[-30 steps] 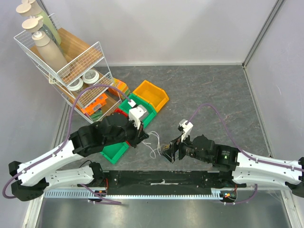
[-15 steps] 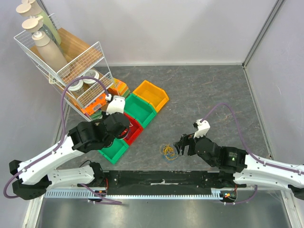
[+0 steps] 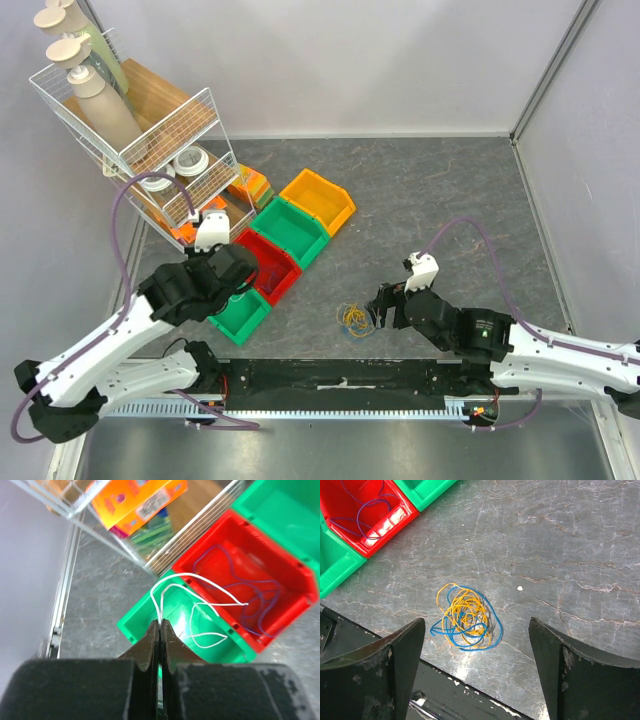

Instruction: Untangle the cables

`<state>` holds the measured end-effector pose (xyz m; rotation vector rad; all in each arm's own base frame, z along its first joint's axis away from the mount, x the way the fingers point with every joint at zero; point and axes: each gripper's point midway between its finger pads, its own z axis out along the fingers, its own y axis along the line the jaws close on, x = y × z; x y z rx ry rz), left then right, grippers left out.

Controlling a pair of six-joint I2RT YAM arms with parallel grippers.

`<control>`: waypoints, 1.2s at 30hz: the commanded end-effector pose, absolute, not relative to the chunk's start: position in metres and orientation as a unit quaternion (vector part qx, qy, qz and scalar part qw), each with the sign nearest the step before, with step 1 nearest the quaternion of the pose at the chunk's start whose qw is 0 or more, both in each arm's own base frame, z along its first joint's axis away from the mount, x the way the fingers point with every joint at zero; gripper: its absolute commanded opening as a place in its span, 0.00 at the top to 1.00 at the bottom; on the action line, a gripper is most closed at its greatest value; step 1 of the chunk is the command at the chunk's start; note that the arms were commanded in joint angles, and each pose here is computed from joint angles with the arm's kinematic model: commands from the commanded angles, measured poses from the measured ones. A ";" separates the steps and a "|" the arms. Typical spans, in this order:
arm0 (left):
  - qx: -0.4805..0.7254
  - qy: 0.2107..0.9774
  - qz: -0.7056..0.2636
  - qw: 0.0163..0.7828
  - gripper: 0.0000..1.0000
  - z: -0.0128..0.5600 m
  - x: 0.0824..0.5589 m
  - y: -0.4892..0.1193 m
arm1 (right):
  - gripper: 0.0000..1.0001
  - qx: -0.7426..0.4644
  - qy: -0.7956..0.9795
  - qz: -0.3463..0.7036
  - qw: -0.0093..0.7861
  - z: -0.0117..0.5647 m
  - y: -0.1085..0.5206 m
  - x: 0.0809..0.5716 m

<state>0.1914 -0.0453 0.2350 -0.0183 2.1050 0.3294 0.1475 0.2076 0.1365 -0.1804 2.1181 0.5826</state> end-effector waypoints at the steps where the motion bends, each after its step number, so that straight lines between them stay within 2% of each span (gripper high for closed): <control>1: -0.089 0.885 0.130 0.437 0.98 0.198 0.203 -0.043 | 0.09 -0.057 0.855 0.241 0.456 0.138 0.209 0.150; 6: -0.185 0.890 0.099 0.405 0.99 0.177 0.198 -0.040 | 0.09 -0.053 0.854 0.253 0.451 0.137 0.210 0.147; 9: -0.310 0.870 0.090 0.373 0.98 0.164 0.180 -0.030 | 0.09 -0.050 0.854 0.256 0.451 0.137 0.210 0.147; 12: -0.354 0.865 0.056 0.352 0.98 0.146 0.177 -0.041 | 0.09 -0.049 0.854 0.259 0.449 0.137 0.212 0.147; 22: -0.440 0.825 0.072 0.347 0.99 0.113 0.170 -0.024 | 0.09 -0.038 0.853 0.282 0.438 0.141 0.223 0.145; 32: -0.459 0.813 0.096 0.345 0.98 0.091 0.173 -0.015 | 0.10 -0.042 0.851 0.305 0.425 0.135 0.234 0.140; 33: -0.460 0.813 0.097 0.343 0.96 0.091 0.171 -0.015 | 0.10 -0.044 0.850 0.309 0.423 0.137 0.236 0.139; 36: -0.467 0.812 0.083 0.339 0.79 0.090 0.169 -0.017 | 0.10 -0.052 0.849 0.315 0.421 0.140 0.237 0.137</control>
